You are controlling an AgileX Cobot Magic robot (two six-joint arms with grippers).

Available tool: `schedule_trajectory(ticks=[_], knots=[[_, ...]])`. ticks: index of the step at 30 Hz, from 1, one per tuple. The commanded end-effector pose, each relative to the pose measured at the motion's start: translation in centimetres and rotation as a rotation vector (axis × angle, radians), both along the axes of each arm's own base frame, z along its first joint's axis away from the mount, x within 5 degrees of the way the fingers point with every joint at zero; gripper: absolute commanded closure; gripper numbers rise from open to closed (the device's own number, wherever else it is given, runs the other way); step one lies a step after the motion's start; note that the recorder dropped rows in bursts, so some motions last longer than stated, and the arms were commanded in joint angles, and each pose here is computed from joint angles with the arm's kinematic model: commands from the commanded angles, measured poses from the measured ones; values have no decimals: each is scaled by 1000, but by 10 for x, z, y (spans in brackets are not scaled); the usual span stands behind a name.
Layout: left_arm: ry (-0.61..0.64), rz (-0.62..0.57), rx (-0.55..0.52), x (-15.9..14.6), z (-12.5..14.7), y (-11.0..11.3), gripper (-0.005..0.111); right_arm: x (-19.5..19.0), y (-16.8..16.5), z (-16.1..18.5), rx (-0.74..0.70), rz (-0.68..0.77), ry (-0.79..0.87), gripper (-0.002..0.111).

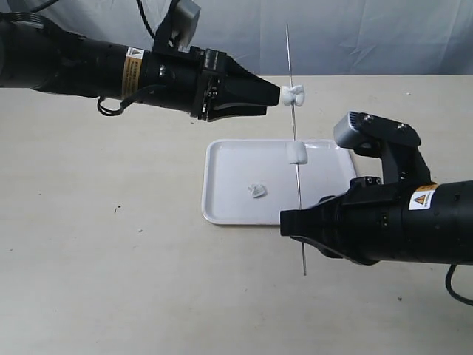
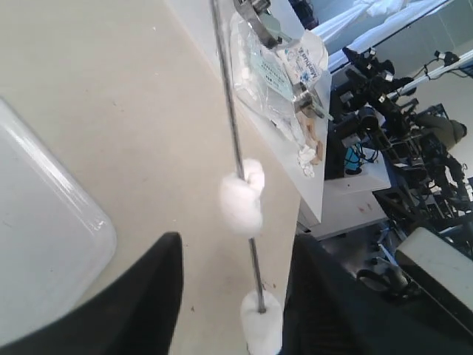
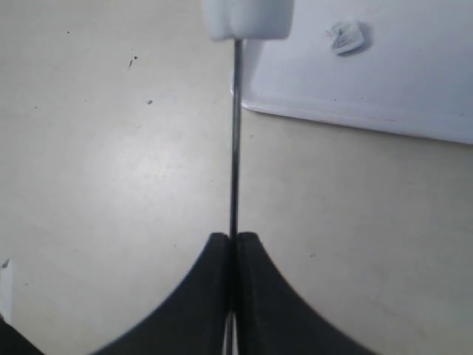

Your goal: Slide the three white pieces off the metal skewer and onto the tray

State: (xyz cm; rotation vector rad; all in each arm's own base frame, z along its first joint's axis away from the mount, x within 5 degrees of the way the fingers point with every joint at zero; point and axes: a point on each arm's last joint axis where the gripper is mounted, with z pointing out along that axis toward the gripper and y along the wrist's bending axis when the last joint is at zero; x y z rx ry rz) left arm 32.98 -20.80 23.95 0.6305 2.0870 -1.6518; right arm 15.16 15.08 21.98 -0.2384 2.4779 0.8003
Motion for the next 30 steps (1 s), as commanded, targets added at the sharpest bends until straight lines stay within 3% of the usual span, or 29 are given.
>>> schedule_trajectory(ticks=[1,30], knots=[[-33,19,-40,2,7,3,62,-1,1,0,-12,23,7,109],[-41,-58,-42,-5,7,2,62,-6,8,2,20,39,6,109]])
